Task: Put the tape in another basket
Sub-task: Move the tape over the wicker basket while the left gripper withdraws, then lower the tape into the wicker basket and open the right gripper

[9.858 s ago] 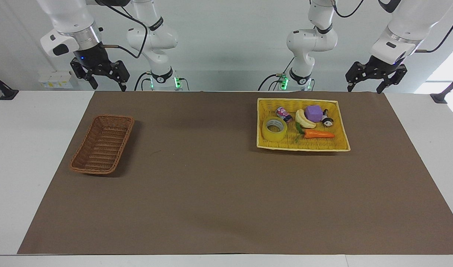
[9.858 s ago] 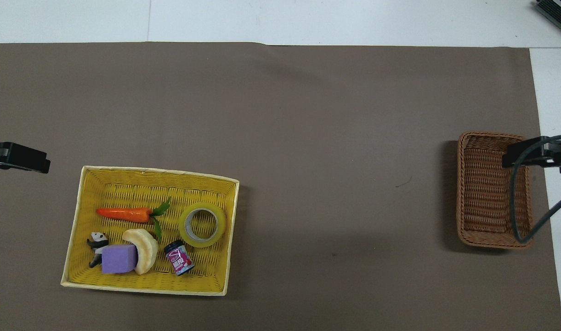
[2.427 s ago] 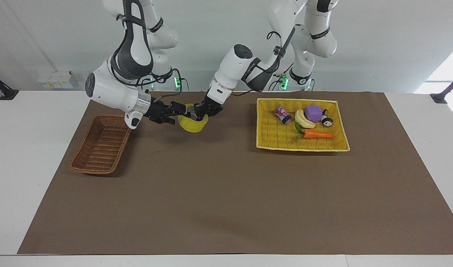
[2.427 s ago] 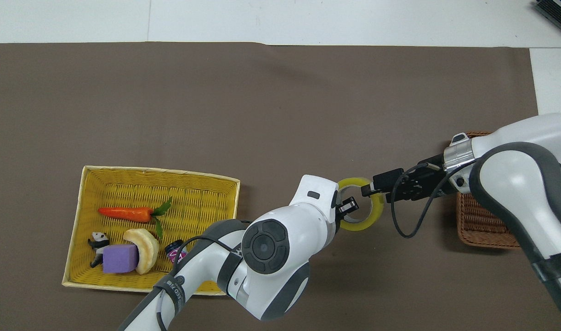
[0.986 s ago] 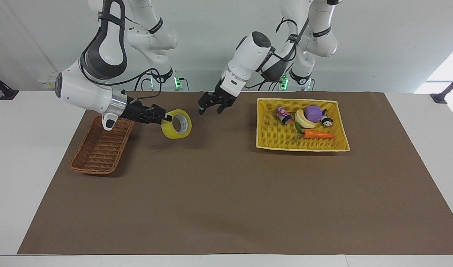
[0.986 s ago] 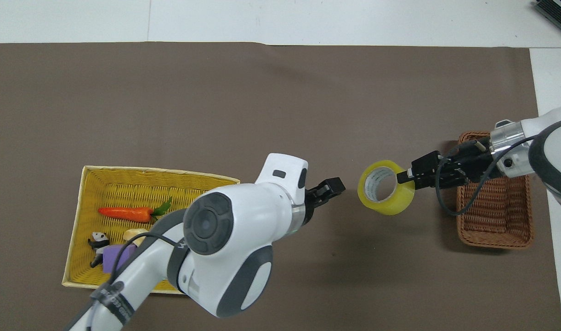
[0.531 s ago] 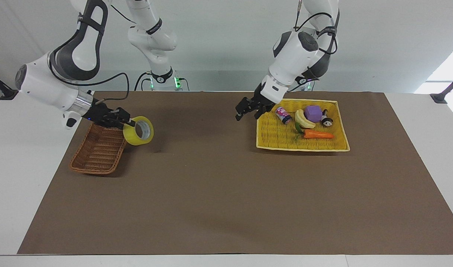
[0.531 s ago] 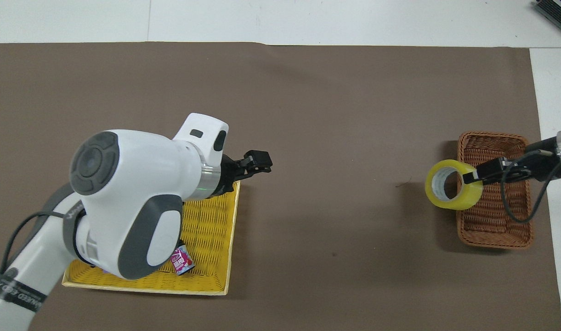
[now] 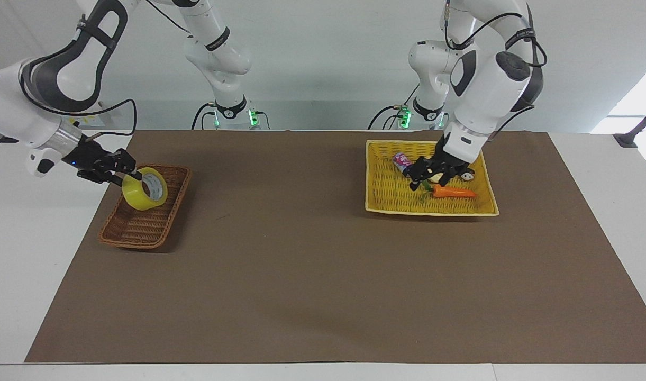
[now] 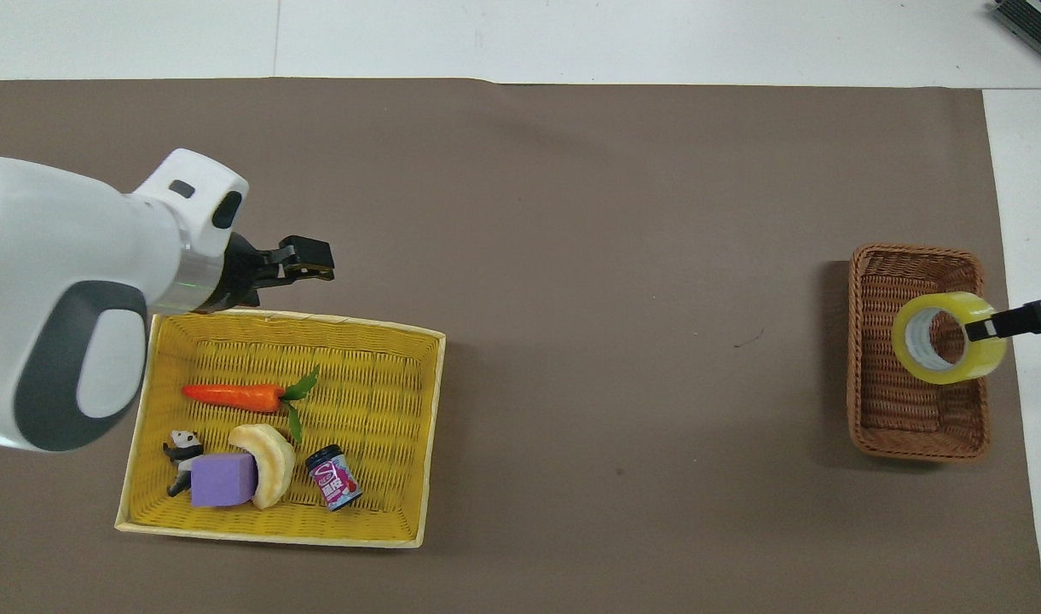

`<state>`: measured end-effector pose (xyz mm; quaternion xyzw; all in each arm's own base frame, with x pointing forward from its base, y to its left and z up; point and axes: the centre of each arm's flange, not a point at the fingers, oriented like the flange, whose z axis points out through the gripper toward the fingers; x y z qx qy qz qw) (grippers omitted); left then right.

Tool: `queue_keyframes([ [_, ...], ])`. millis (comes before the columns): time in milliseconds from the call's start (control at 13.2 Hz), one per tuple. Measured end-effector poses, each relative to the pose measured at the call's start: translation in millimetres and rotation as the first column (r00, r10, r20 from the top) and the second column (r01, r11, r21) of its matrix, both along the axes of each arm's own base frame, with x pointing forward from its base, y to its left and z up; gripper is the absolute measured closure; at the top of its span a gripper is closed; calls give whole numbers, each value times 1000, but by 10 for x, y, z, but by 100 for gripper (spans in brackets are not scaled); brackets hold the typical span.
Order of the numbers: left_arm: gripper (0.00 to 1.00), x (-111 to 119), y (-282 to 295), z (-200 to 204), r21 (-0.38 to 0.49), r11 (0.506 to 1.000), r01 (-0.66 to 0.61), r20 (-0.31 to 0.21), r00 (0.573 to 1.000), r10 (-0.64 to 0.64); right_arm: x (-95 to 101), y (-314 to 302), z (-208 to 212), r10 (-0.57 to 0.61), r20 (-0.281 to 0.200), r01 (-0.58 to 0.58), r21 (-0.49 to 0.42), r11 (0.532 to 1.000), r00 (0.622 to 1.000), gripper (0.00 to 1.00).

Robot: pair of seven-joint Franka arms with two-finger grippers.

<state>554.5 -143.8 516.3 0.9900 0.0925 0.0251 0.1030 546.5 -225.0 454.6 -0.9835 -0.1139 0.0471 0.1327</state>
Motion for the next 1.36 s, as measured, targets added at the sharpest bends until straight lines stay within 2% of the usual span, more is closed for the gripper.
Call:
queue_keyframes([
  [227,0,72,548,319,87,991,104,-6,995,-104,75,-119,-148,167,40,-160,-151,976,985,45],
  [379,0,66,673,554,154,972,180,-14,984,-180,148,39,-212,235,28,-225,-193,955,972,45],
  [607,0,-13,750,812,219,932,289,-75,957,-279,218,270,-247,284,12,-276,-204,939,959,45],
  [758,0,-61,906,989,218,925,311,-109,950,-294,214,326,-297,289,2,-283,-199,938,957,45],
  [1213,0,-28,989,1038,216,925,313,-108,949,-296,30,549,-496,239,-50,-244,-179,953,970,43],
  [1289,0,-22,990,1030,216,925,313,-108,949,-296,3,618,-504,219,-57,-225,-181,957,974,39],
  [1365,0,-21,990,1030,216,925,313,-108,949,-296,-6,697,-489,199,-59,-207,-186,961,978,28],
])
